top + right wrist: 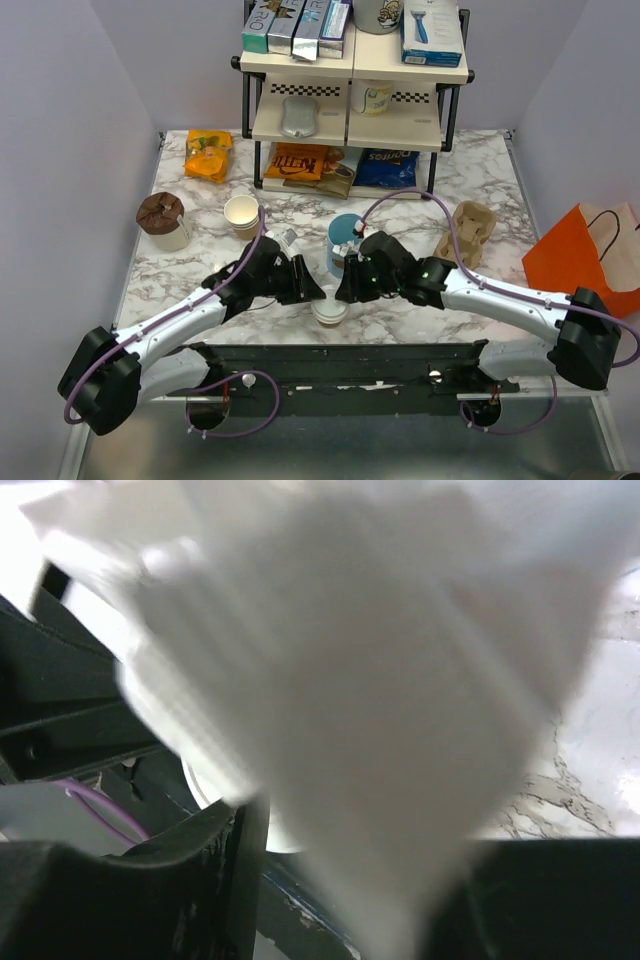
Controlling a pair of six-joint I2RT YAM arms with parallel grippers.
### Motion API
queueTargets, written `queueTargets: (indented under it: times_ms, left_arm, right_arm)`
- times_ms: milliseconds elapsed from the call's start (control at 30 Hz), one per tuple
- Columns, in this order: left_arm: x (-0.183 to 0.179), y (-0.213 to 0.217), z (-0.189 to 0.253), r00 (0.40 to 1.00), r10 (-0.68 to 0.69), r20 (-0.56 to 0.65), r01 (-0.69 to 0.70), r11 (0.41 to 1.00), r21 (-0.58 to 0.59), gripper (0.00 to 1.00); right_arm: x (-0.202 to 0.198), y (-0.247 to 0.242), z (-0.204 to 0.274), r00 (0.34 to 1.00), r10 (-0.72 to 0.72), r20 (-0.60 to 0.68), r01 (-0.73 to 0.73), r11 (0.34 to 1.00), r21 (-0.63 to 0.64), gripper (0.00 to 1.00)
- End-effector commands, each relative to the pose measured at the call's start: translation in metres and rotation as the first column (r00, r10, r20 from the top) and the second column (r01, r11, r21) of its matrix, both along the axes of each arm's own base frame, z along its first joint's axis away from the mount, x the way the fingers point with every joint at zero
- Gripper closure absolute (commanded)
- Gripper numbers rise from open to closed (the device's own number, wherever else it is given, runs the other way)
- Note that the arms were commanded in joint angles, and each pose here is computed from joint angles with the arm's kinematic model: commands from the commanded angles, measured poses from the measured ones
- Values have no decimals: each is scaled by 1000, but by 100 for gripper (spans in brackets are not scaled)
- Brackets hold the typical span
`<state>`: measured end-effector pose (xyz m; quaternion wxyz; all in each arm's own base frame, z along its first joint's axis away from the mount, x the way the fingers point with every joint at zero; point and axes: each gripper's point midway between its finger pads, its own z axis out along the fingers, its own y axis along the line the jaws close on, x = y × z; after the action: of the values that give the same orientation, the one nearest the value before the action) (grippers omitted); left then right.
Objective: Pack the takeout coffee
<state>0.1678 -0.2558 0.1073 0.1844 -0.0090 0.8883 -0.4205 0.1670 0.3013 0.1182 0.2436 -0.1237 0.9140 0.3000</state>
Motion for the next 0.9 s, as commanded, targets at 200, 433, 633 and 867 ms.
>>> queueTargets:
  times_ms: [200,433,633,867]
  left_arm:
    - [-5,0,4,999,-32,-5,32,999,4,42]
    - [-10,8,4,999,-46,4,46,998,47,25]
    - [-18,8,1,997,-72,-20,73,997,39,25]
    - [-23,5,-8,995,-84,-55,85,996,15,26]
  right_arm:
    - [-8,1,-6,998,57,19,-55,995,-84,56]
    - [-8,-7,-8,997,49,52,-42,991,-126,53]
    - [-10,-4,-9,997,58,53,-51,991,-123,48]
    - [-13,0,-7,994,76,73,-67,990,-125,43]
